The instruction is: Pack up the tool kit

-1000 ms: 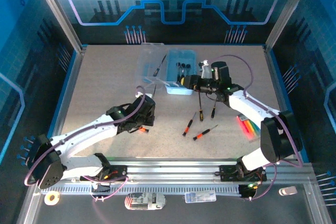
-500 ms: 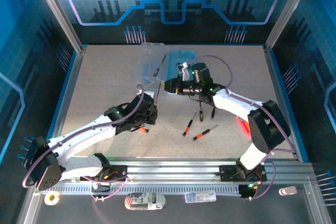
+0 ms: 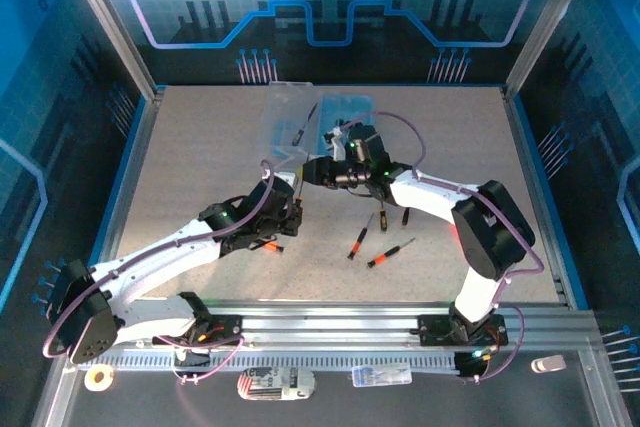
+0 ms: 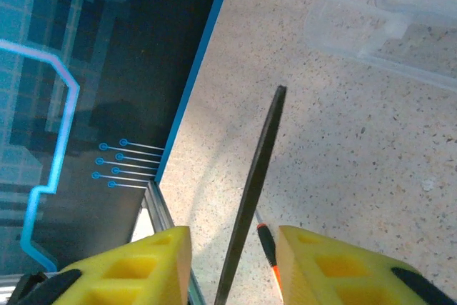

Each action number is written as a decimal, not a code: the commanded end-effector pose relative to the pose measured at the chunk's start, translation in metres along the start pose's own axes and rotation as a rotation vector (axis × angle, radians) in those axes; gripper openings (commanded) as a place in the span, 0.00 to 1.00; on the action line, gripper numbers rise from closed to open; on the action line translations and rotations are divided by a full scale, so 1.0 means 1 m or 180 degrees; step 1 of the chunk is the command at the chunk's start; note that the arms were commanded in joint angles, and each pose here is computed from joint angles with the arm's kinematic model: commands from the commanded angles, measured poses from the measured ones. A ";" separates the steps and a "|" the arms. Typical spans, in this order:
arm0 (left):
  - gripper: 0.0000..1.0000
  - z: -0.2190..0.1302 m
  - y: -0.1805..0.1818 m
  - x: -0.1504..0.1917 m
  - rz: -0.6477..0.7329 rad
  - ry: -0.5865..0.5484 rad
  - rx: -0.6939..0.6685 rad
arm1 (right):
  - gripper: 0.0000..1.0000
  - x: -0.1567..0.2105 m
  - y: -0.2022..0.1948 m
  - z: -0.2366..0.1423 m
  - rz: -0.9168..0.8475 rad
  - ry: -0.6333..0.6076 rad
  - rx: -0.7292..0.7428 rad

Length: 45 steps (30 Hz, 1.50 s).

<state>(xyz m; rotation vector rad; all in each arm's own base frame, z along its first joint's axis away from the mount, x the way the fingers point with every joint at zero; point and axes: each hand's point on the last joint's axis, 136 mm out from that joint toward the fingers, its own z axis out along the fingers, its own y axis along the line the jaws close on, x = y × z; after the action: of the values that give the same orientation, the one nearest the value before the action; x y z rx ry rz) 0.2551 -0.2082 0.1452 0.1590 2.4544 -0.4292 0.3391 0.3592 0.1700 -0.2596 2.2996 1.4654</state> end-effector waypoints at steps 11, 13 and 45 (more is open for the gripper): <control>0.28 0.000 -0.003 -0.007 0.0018 -0.0036 0.0015 | 0.15 0.001 0.015 0.009 -0.0089 0.0003 -0.0134; 0.30 0.000 0.000 -0.008 0.0025 -0.0057 -0.0034 | 0.14 0.000 0.013 0.008 -0.0100 -0.0050 -0.0104; 0.55 -0.029 0.056 -0.016 -0.0256 -0.0498 -0.0669 | 0.11 -0.061 -0.015 -0.039 -0.0143 -0.0497 0.0242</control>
<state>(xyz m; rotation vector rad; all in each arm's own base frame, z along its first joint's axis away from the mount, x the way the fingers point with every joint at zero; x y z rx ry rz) 0.2670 -0.1638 0.1658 0.0094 2.3391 -0.2622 0.3757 0.3250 0.1758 -0.1619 2.2618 1.3491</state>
